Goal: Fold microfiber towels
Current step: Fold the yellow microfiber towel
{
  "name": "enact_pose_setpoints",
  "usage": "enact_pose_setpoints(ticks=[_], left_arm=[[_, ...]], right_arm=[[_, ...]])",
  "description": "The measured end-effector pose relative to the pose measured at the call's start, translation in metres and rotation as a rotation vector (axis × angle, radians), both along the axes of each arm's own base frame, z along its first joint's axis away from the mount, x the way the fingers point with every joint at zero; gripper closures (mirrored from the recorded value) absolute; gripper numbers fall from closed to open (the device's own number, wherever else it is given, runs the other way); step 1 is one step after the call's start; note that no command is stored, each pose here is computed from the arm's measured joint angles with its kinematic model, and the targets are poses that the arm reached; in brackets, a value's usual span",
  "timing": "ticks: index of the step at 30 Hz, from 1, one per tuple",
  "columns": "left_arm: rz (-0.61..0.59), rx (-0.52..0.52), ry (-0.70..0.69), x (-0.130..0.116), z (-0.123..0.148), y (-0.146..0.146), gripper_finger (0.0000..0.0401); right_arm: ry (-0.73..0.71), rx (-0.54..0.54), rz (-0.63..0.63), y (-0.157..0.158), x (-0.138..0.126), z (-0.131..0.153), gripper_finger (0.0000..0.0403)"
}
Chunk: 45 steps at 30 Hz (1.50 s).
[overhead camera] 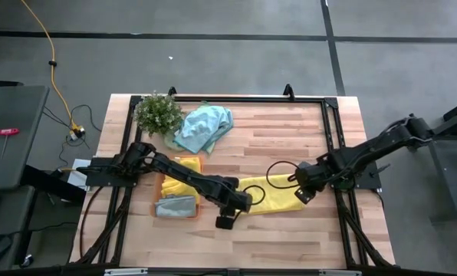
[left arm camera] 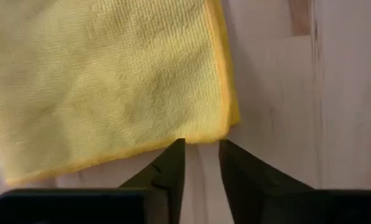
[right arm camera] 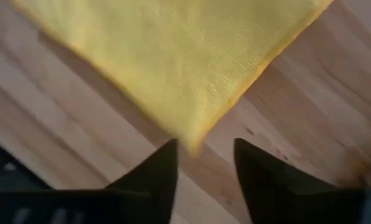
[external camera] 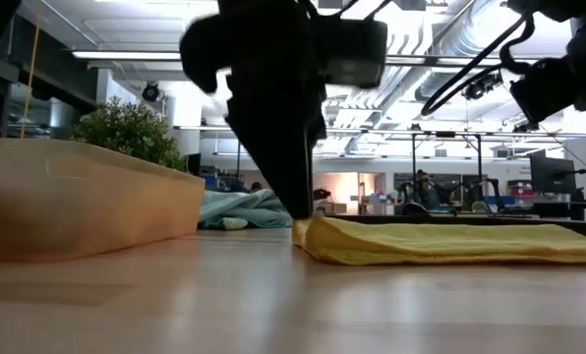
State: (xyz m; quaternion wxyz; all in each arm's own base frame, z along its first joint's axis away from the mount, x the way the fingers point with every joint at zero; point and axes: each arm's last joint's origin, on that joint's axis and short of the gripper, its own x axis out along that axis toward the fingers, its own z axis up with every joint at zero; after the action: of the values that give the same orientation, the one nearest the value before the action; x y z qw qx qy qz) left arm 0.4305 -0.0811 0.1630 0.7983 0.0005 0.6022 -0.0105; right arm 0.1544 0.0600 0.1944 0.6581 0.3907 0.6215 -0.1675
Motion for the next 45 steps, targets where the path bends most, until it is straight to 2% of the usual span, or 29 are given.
enact_pose_setpoints(ticks=[3,6,12,18,22,27,35,41,45], left_arm=[[-0.043,0.013,-0.003,-0.004,0.013,0.004,0.0281],[-0.065,0.021,-0.017,-0.009,0.03,0.012,0.026],[-0.071,0.031,-0.131,-0.011,0.063,0.037,0.0247],[-0.069,-0.073,-0.278,0.004,0.069,0.058,0.0249],[-0.007,-0.074,-0.316,0.005,0.048,0.066,0.0249],[0.104,-0.094,-0.256,-0.01,0.008,0.071,0.0255],[0.184,0.057,-0.207,-0.028,-0.019,0.076,0.0263],[0.161,0.055,-0.209,-0.037,-0.037,0.078,0.0263],[0.109,0.116,-0.191,-0.041,-0.039,0.084,0.0263]], right_arm=[[-0.013,0.026,0.029,-0.001,-0.004,0.004,0.0222],[-0.027,0.04,0.042,-0.003,-0.011,0.01,0.02],[-0.117,0.002,0.043,-0.006,-0.02,0.02,0.0194],[-0.197,-0.1,0.036,-0.003,-0.021,0.022,0.0194],[-0.218,-0.169,0.009,-0.004,-0.019,0.022,0.0194],[-0.234,-0.213,-0.013,-0.005,-0.019,0.022,0.0194],[-0.254,-0.266,-0.023,-0.007,-0.018,0.022,0.0194],[-0.254,-0.266,-0.028,-0.007,-0.018,0.022,0.0194],[-0.256,-0.276,-0.069,-0.008,-0.018,0.022,0.0194]])
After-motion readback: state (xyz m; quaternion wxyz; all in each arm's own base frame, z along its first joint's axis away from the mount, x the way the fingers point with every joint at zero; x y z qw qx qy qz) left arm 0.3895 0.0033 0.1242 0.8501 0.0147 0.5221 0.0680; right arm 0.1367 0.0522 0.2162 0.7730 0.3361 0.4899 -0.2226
